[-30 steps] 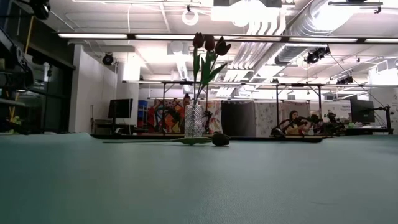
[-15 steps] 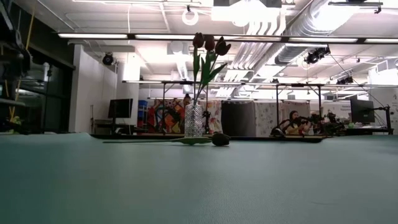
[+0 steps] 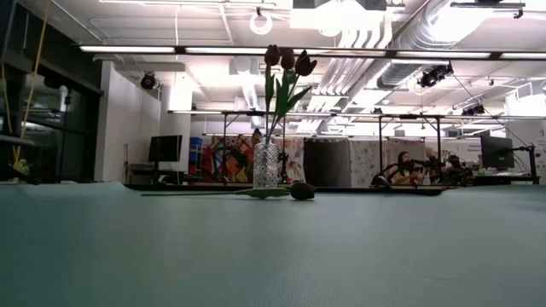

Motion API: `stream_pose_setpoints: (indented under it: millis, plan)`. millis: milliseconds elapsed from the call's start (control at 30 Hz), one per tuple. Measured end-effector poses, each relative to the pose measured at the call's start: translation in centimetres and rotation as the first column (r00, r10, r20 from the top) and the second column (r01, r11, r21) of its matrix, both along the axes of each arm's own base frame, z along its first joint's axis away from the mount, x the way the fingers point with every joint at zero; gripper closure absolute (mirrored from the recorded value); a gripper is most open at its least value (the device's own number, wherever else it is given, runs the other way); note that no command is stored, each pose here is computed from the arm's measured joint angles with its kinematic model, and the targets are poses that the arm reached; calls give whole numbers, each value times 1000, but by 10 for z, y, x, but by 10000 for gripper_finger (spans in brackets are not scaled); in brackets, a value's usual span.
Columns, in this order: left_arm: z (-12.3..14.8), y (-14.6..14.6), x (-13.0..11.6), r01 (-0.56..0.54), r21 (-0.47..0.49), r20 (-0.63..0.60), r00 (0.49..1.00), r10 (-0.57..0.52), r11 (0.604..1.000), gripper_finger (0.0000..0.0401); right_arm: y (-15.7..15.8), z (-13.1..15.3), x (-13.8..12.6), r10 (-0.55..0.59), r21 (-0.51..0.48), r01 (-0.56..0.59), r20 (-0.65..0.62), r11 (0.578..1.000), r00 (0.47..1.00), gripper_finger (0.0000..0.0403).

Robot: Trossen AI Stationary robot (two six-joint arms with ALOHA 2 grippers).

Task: Sort flowers into vase by color
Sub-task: Put the black flower into the yellow vase

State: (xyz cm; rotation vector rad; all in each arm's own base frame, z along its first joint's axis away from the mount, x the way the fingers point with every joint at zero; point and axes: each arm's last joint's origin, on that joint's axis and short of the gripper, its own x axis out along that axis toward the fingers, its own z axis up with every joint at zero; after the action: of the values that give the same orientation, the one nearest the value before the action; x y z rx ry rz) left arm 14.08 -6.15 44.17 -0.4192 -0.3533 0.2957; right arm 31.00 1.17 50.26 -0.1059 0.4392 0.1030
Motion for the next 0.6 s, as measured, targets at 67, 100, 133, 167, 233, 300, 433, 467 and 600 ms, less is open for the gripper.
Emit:
stream_pose_setpoints:
  millis: [67,100,133,167,233,300,433,467,600]
  plan:
    - [-7,10,18,10,-35,-30,999,-11,999,159,0,3,-5,13,-1,-13,-13,1000,1000,137]
    - [-9,17,25,9,-45,-44,999,-11,999,159,0,4,-7,17,-1,-17,-20,1000,1000,137]
    - [-11,26,30,1,-45,-64,998,-4,999,159,0,5,-9,18,-3,-18,-32,1000,999,137]
    - [-13,36,35,0,-45,-88,996,-4,999,159,0,5,-11,18,-2,-18,-46,1000,999,137]
    - [-13,60,41,4,-62,-101,995,-10,998,159,0,4,-15,13,9,-13,-79,1000,997,137]
    - [-14,84,46,42,-90,-130,990,-54,995,159,0,3,-17,3,30,0,-109,1000,994,137]
    - [-36,130,65,149,-194,-258,946,-197,970,159,0,0,-19,-12,85,25,-153,996,988,137]
    - [-46,139,72,168,-213,-305,925,-228,963,159,0,-1,-19,-14,103,31,-157,994,988,137]
    - [-83,166,102,206,-221,-473,832,-289,953,159,1,0,-19,-32,156,58,-163,986,986,137]
